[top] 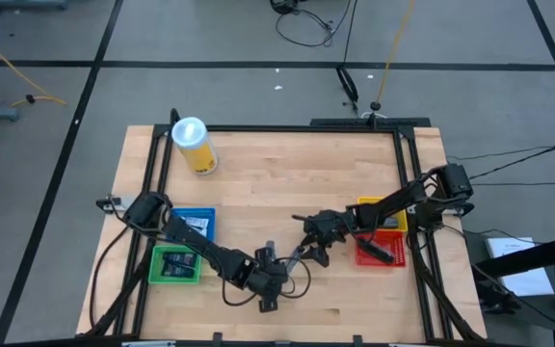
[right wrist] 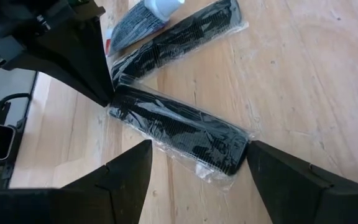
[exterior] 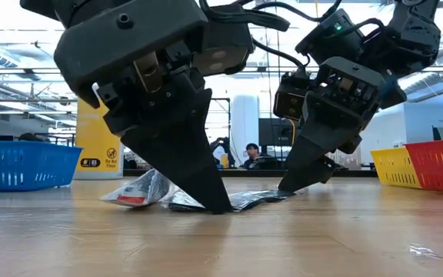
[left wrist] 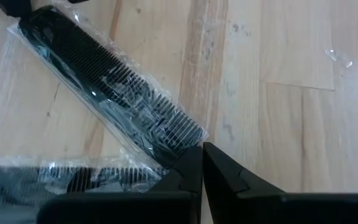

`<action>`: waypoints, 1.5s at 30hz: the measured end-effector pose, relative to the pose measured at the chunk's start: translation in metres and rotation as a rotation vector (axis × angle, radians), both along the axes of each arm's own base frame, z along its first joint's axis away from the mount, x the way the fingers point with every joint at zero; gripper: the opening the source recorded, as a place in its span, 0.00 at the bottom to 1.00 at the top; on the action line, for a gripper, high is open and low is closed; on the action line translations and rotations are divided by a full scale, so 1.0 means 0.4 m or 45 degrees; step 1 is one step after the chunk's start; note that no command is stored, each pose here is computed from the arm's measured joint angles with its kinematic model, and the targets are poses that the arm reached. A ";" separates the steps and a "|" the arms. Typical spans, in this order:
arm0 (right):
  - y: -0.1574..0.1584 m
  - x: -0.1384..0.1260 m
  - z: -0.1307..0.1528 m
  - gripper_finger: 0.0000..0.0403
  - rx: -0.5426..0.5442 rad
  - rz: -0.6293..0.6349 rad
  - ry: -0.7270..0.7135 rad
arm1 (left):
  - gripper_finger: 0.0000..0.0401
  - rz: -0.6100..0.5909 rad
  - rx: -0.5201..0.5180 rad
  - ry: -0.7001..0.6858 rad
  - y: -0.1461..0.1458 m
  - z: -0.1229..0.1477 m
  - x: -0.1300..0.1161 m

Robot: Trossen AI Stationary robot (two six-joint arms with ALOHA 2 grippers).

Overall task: Pick & Place Travel size toiletries
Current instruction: Put the black comb into the red basket

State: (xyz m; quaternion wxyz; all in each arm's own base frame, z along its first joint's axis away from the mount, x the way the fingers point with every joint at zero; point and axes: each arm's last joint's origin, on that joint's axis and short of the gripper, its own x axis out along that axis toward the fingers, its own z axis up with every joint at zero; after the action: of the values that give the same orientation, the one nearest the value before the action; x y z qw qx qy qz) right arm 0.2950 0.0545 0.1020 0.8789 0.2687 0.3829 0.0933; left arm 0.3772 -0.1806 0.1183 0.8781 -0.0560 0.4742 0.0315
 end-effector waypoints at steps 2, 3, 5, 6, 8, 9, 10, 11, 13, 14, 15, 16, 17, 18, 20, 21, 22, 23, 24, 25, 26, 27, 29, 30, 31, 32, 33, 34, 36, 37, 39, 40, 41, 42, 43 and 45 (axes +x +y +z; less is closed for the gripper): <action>0.001 0.000 0.000 0.64 0.020 0.031 0.001 | 0.05 -0.005 0.009 -0.004 0.000 -0.001 0.001; 0.001 0.000 0.001 0.64 0.020 0.041 -0.003 | 0.05 -0.008 0.013 -0.004 0.000 -0.002 0.001; 0.002 -0.001 0.006 0.64 0.027 0.054 -0.009 | 0.05 -0.017 0.021 -0.008 -0.001 -0.002 0.000; 0.002 -0.002 0.007 0.64 0.038 0.062 -0.007 | 0.05 -0.021 0.027 -0.014 -0.004 -0.002 0.000; 0.003 -0.003 0.009 0.64 0.063 0.085 -0.006 | 0.05 -0.035 0.035 -0.025 -0.008 -0.002 0.000; 0.004 -0.003 0.010 0.64 0.073 0.095 -0.006 | 0.05 -0.043 0.040 -0.030 -0.010 -0.002 -0.001; 0.004 -0.004 0.012 0.64 0.083 0.106 -0.002 | 0.05 -0.052 0.044 -0.032 -0.012 -0.002 -0.001; 0.005 -0.006 0.014 0.64 0.094 0.118 0.002 | 0.05 -0.059 0.047 -0.032 -0.014 -0.002 -0.002; 0.008 -0.008 0.014 0.64 0.119 0.127 0.015 | 0.05 -0.066 0.047 -0.033 -0.019 -0.002 -0.004; 0.008 -0.008 0.017 0.64 0.122 0.128 0.012 | 0.05 -0.068 0.049 -0.033 -0.021 -0.002 -0.006; 0.008 -0.011 0.023 0.64 0.130 0.135 0.020 | 0.05 -0.070 0.051 -0.033 -0.023 -0.002 -0.007; 0.011 -0.016 0.026 0.64 0.144 0.147 0.040 | 0.05 -0.075 0.052 -0.032 -0.026 -0.003 -0.009; 0.012 -0.020 0.028 0.64 0.152 0.145 0.057 | 0.05 -0.079 0.054 -0.031 -0.028 -0.003 -0.010; 0.011 -0.023 0.031 0.64 0.155 0.137 0.071 | 0.05 -0.083 0.056 -0.029 -0.032 -0.004 -0.012; 0.009 -0.033 0.044 0.64 0.122 0.103 0.100 | 0.05 -0.083 0.060 -0.033 -0.036 -0.004 -0.014; 0.009 -0.035 0.049 0.64 0.090 0.073 0.097 | 0.05 -0.084 0.060 -0.032 -0.037 -0.004 -0.015; 0.007 -0.035 0.052 0.64 0.057 0.040 0.093 | 0.05 -0.085 0.061 -0.030 -0.037 -0.004 -0.015; 0.007 -0.035 0.052 0.64 0.032 0.017 0.096 | 0.05 -0.087 0.061 -0.031 -0.038 -0.005 -0.015; 0.007 -0.036 0.049 0.64 0.014 0.000 0.104 | 0.05 -0.086 0.060 -0.031 -0.037 -0.005 -0.015; 0.007 -0.038 0.047 0.64 0.006 -0.008 0.109 | 0.05 -0.087 0.061 -0.024 -0.037 -0.005 -0.016; 0.009 -0.037 0.046 0.64 0.005 -0.010 0.108 | 0.05 -0.083 0.059 -0.020 -0.036 -0.006 -0.017; 0.011 -0.035 0.042 0.64 0.004 -0.011 0.108 | 0.05 -0.078 0.055 -0.020 -0.035 -0.006 -0.016; 0.015 -0.032 0.030 0.63 0.003 -0.014 0.124 | 0.05 -0.032 0.017 -0.010 -0.029 -0.001 -0.015; 0.015 -0.032 0.027 0.63 0.002 -0.013 0.128 | 0.05 -0.006 -0.005 -0.006 -0.023 0.000 -0.013; 0.018 -0.032 0.024 0.63 0.001 -0.010 0.134 | 0.05 0.019 -0.019 -0.001 -0.018 0.000 -0.011; 0.019 -0.032 0.023 0.63 0.001 -0.014 0.136 | 0.05 0.039 -0.026 -0.001 -0.012 0.000 -0.008; 0.019 -0.031 0.020 0.63 0.005 -0.019 0.143 | 0.05 0.059 -0.029 -0.003 -0.006 0.000 -0.005; 0.019 -0.031 0.019 0.63 0.011 -0.022 0.147 | 0.05 0.078 -0.028 -0.007 0.001 0.000 -0.002; 0.020 -0.032 0.019 0.63 0.025 -0.009 0.151 | 0.05 0.132 -0.034 -0.008 0.017 0.000 0.005; 0.020 -0.032 0.019 0.63 0.037 0.003 0.154 | 0.05 0.167 -0.039 0.003 0.026 -0.002 0.006; 0.021 -0.032 0.019 0.63 0.046 0.017 0.157 | 0.05 0.233 -0.052 0.034 0.043 0.008 0.003; 0.021 -0.033 0.018 0.63 0.045 0.017 0.158 | 0.05 0.266 -0.053 0.050 0.050 0.015 -0.002; 0.020 -0.033 0.018 0.63 0.042 0.019 0.162 | 0.05 0.295 -0.060 0.052 0.054 0.023 -0.005; 0.020 -0.034 0.017 0.63 0.041 0.020 0.168 | 0.05 0.319 -0.056 0.048 0.056 0.029 -0.009; 0.020 -0.034 0.016 0.63 0.041 0.021 0.170 | 0.05 0.324 -0.077 0.024 0.051 0.035 -0.007; 0.019 -0.035 0.016 0.63 0.037 0.026 0.171 | 0.05 0.287 -0.118 -0.050 0.034 0.050 0.000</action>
State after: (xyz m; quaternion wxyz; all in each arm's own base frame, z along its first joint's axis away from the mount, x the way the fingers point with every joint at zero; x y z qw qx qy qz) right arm 0.2811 0.0621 0.1082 0.8463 0.2831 0.4423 0.0895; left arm 0.3771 -0.1668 0.1385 0.8746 -0.1500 0.4485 0.1070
